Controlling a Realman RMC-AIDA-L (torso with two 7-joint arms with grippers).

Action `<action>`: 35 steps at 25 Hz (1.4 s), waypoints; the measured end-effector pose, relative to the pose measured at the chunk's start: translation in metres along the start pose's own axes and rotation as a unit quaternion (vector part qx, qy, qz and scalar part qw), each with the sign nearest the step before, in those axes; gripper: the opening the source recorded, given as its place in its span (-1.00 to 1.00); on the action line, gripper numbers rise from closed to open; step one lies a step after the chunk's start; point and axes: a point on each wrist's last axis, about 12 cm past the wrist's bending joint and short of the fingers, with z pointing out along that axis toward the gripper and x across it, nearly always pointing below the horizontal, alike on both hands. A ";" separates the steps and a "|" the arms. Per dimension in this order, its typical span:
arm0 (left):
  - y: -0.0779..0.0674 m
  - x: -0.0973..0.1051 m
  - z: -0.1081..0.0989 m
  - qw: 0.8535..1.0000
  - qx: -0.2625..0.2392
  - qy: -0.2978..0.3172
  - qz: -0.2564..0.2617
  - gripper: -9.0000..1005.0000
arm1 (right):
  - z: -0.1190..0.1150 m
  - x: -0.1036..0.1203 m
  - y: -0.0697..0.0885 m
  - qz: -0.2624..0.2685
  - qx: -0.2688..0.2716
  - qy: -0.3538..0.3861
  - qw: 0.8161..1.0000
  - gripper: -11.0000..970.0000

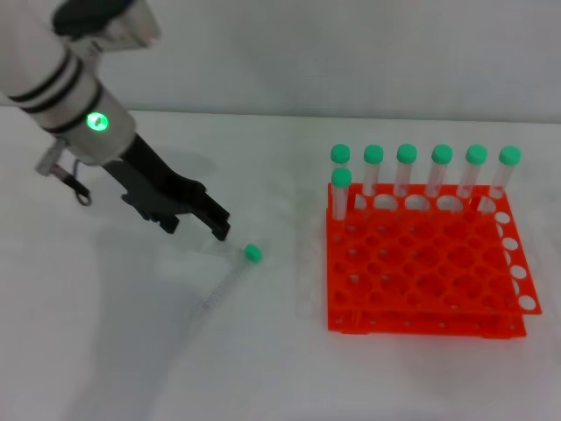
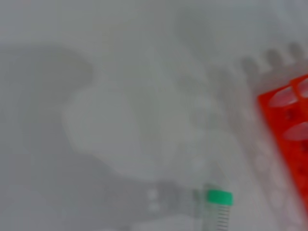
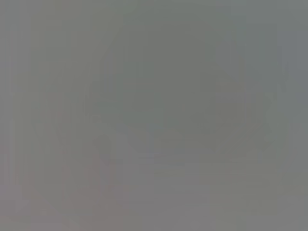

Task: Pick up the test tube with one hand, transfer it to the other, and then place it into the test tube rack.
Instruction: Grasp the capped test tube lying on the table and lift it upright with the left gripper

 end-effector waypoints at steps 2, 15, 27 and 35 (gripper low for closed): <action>-0.005 -0.002 0.008 1.000 -0.016 0.011 0.000 0.76 | 0.001 -0.001 -0.001 0.000 0.006 -0.002 1.000 0.74; -0.038 0.002 0.050 0.994 -0.073 0.079 0.031 0.42 | 0.010 -0.006 -0.003 -0.009 0.004 -0.010 1.000 0.74; -0.039 0.012 0.065 0.989 -0.097 0.107 0.043 0.37 | 0.008 -0.005 -0.002 -0.008 0.005 -0.009 1.000 0.74; -0.037 0.013 0.072 0.989 -0.103 0.098 0.052 0.33 | 0.007 -0.005 -0.001 -0.006 0.005 -0.009 1.000 0.74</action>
